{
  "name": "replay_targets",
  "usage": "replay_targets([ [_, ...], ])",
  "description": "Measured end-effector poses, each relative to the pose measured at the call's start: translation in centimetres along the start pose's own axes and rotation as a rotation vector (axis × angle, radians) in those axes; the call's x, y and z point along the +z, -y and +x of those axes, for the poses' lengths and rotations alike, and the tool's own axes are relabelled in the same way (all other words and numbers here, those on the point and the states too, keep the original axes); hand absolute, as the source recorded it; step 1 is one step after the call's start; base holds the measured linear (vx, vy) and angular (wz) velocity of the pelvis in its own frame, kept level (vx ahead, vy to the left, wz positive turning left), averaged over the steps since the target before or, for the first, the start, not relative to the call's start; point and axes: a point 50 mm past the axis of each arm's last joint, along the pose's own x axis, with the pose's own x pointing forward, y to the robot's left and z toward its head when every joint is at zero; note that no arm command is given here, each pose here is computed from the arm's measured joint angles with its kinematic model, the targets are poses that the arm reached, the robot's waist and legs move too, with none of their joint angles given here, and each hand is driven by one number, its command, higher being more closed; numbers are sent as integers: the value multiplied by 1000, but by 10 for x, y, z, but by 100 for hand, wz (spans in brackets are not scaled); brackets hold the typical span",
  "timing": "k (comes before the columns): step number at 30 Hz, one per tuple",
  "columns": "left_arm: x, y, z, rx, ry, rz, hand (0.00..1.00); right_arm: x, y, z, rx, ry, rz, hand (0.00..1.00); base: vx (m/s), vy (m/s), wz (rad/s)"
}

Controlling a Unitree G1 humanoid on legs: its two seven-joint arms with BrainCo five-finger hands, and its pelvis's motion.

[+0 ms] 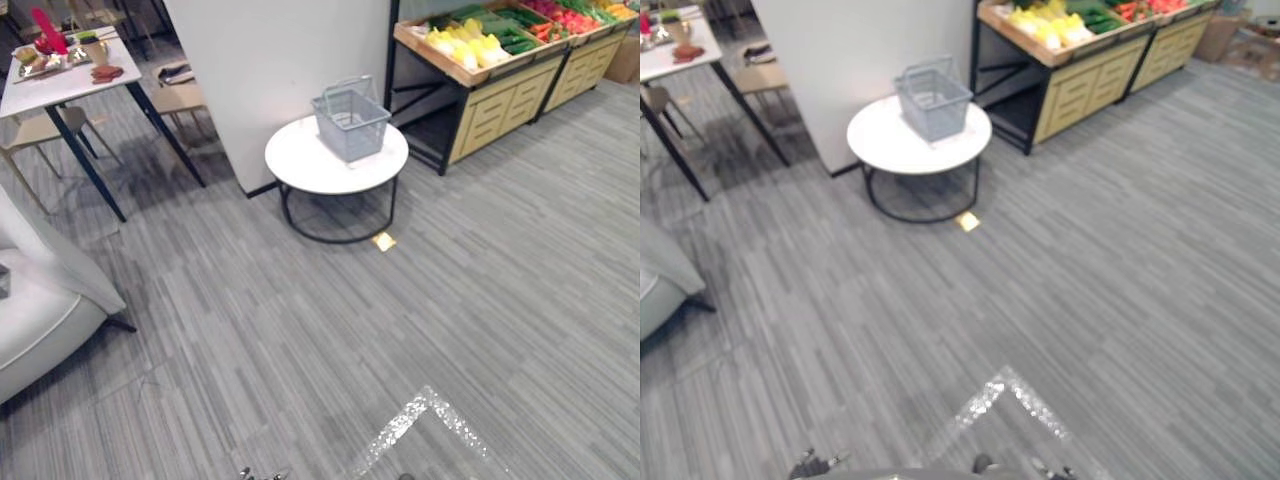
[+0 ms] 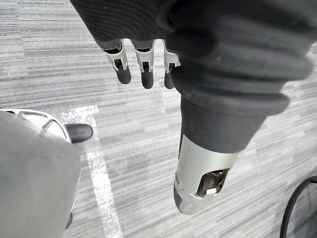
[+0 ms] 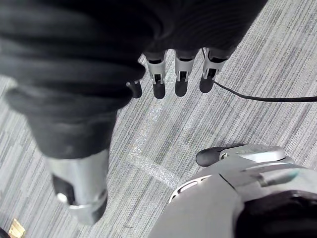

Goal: Pick vegetable in the basket

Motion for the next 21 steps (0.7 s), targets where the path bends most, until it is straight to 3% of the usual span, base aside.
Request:
replay_targets([
  [21, 1, 7, 0, -45, 3, 7, 0, -1, 0, 0, -1, -4, 31, 0, -11, -34, 5],
])
